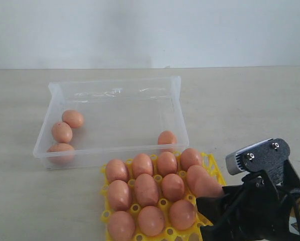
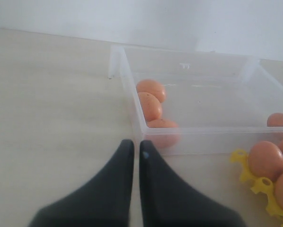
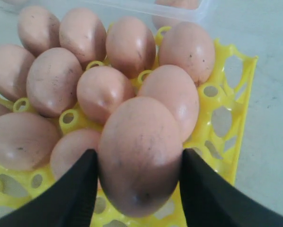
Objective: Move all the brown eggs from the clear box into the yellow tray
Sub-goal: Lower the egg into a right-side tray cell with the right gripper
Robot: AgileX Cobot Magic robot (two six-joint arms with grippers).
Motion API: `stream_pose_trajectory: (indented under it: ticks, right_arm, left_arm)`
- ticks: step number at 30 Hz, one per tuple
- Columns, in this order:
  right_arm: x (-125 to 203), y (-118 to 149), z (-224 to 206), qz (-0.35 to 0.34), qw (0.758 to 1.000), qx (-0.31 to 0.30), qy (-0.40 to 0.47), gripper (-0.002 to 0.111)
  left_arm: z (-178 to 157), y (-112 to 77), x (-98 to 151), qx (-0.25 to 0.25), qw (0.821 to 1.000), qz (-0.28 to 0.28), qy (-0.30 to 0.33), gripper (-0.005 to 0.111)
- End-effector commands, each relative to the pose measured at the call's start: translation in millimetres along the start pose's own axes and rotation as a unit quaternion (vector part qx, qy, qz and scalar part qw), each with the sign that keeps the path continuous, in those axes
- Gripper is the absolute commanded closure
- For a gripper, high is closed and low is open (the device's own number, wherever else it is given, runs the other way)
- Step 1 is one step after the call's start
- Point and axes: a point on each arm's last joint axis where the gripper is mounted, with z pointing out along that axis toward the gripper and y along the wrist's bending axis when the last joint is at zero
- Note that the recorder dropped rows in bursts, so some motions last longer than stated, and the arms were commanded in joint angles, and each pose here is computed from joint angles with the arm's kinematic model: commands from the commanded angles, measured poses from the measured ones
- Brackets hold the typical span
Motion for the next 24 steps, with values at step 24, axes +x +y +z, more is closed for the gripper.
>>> stream_pose_trajectory:
  ticks: [24]
  right_arm:
    - [12,-3,13,-0.069,0.997,0.008,0.045,0.108]
  left_arm:
    - [1,0.2,1,0.000,1.000,0.004,0.001,0.103]
